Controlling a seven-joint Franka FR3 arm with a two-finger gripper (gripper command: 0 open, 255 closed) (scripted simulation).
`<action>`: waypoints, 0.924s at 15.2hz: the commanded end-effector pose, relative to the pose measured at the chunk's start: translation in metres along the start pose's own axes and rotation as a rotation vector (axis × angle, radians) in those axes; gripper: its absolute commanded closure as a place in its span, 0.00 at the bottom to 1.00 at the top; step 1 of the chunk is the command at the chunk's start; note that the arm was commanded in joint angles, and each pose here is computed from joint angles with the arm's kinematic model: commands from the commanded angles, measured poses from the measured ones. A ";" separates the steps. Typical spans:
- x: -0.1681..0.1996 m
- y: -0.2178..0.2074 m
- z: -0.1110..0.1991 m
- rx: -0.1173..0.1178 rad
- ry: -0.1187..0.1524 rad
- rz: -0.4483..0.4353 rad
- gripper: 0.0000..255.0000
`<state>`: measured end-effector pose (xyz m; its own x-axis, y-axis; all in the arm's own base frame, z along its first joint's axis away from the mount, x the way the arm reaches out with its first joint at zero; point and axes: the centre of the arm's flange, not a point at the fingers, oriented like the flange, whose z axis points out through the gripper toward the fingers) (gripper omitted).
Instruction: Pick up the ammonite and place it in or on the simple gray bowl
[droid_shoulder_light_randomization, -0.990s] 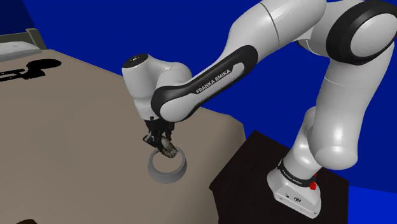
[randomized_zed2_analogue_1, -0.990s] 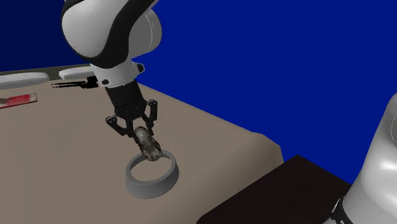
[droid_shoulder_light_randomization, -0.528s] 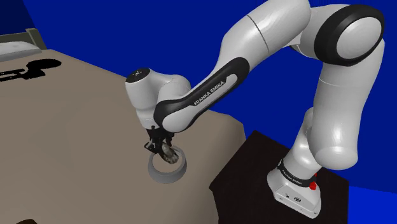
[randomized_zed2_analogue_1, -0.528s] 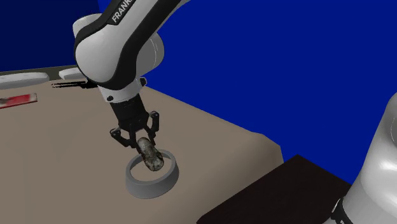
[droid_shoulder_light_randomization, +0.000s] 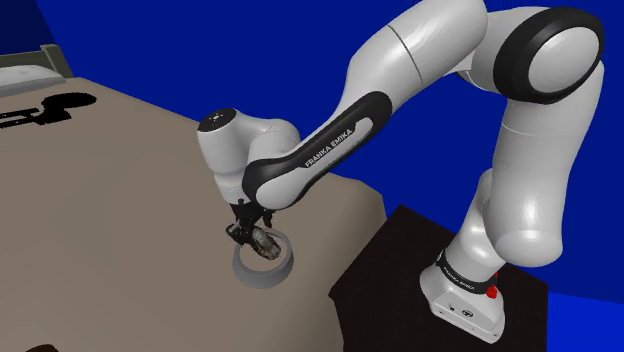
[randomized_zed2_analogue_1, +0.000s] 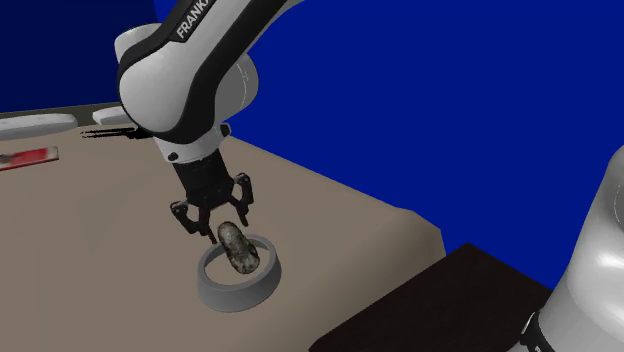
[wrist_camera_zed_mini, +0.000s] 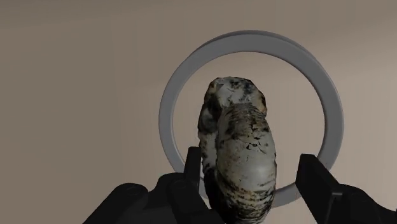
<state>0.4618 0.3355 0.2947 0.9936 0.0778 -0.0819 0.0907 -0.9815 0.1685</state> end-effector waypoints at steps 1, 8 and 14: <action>0.000 0.000 0.000 0.000 0.000 0.000 0.00; 0.000 0.000 -0.040 0.000 0.000 0.000 0.00; 0.000 0.000 -0.050 0.000 0.000 0.000 0.00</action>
<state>0.4652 0.3442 0.3435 0.9936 0.0778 -0.0814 0.0907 -0.9816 0.1683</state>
